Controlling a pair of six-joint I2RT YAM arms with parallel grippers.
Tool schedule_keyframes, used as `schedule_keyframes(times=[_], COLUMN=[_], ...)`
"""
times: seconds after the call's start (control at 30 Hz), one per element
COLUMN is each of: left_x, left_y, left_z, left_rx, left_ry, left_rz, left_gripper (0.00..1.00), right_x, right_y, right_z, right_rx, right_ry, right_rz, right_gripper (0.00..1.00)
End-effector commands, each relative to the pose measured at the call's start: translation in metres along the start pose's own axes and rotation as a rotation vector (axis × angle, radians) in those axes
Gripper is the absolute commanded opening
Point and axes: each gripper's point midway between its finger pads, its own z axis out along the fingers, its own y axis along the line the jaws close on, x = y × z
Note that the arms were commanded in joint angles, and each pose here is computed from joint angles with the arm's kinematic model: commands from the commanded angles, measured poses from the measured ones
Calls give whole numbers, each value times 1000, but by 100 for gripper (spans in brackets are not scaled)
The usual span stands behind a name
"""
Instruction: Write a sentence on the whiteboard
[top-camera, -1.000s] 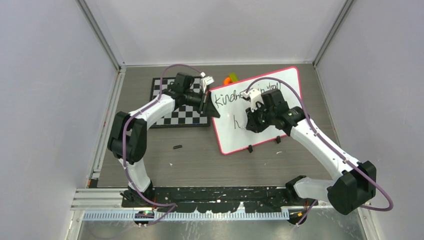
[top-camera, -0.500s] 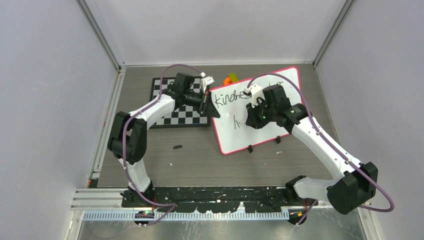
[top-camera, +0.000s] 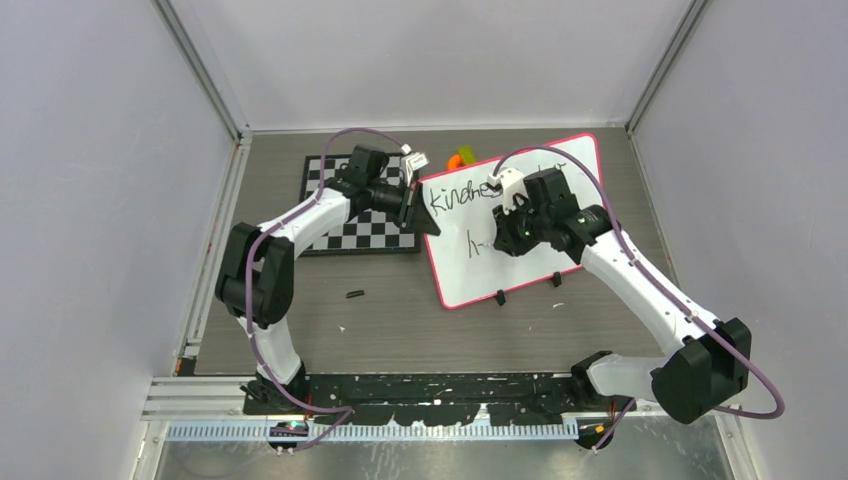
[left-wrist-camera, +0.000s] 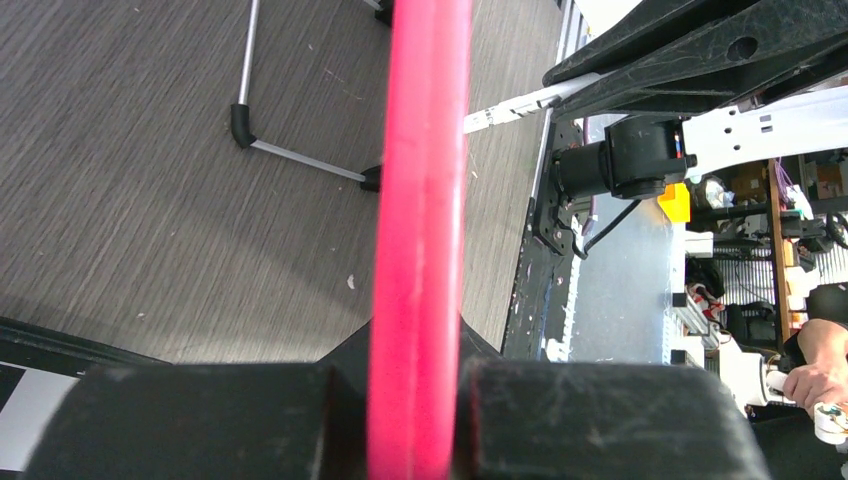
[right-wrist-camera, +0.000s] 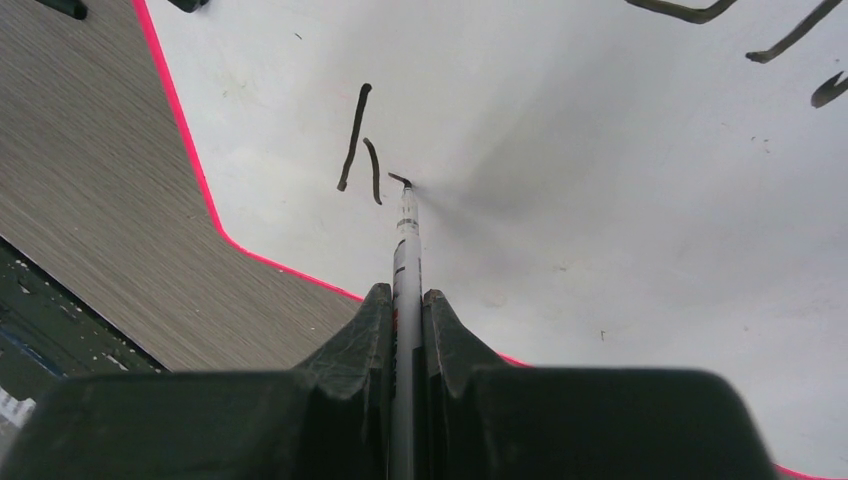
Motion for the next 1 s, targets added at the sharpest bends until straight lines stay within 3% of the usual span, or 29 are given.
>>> schedule_keyframes(times=[0.0, 0.57, 0.97], left_x=[-13, -14, -14], left_y=[-5, -6, -6], left_z=[1, 5, 4], left_rx=[-3, 5, 5], left_ry=[-9, -9, -10], left_rz=[23, 19, 24], left_gripper=[0, 0, 0], right_x=[-22, -40, -29], right_y=[-18, -10, 1], right_z=[-12, -6, 1], right_rx=[84, 35, -11], right_ry=[-75, -113, -83], right_rz=[-28, 10, 10], right_gripper=[0, 0, 0])
